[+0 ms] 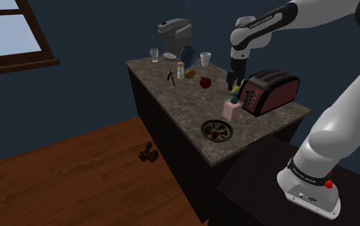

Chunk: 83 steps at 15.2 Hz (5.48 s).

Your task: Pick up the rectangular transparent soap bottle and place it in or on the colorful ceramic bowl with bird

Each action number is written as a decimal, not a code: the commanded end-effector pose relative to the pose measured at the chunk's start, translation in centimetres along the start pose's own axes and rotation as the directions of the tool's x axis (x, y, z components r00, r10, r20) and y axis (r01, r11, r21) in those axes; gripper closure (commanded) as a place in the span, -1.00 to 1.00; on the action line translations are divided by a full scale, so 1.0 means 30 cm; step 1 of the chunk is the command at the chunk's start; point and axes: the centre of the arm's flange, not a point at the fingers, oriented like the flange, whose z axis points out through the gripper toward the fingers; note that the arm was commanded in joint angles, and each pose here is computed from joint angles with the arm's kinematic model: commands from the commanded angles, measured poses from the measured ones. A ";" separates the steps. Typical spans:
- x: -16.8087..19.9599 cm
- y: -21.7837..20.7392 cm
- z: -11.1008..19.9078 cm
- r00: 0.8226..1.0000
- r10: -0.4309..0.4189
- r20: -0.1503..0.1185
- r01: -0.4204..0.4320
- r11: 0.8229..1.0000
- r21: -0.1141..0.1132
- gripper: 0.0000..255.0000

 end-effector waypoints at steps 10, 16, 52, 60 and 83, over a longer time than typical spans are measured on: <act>0.105 0.196 0.217 0.998 0.052 0.021 -0.052 0.999 -0.005 -1.00; 0.104 0.196 0.262 0.998 0.052 0.021 -0.052 0.999 -0.005 -1.00; 0.070 0.161 -0.122 0.998 0.052 0.021 -0.052 0.999 -0.005 1.00; 0.017 -0.136 -0.213 0.998 0.052 0.021 -0.052 0.999 -0.005 1.00; -0.040 -0.551 -0.112 0.998 0.052 0.021 -0.052 0.999 -0.005 1.00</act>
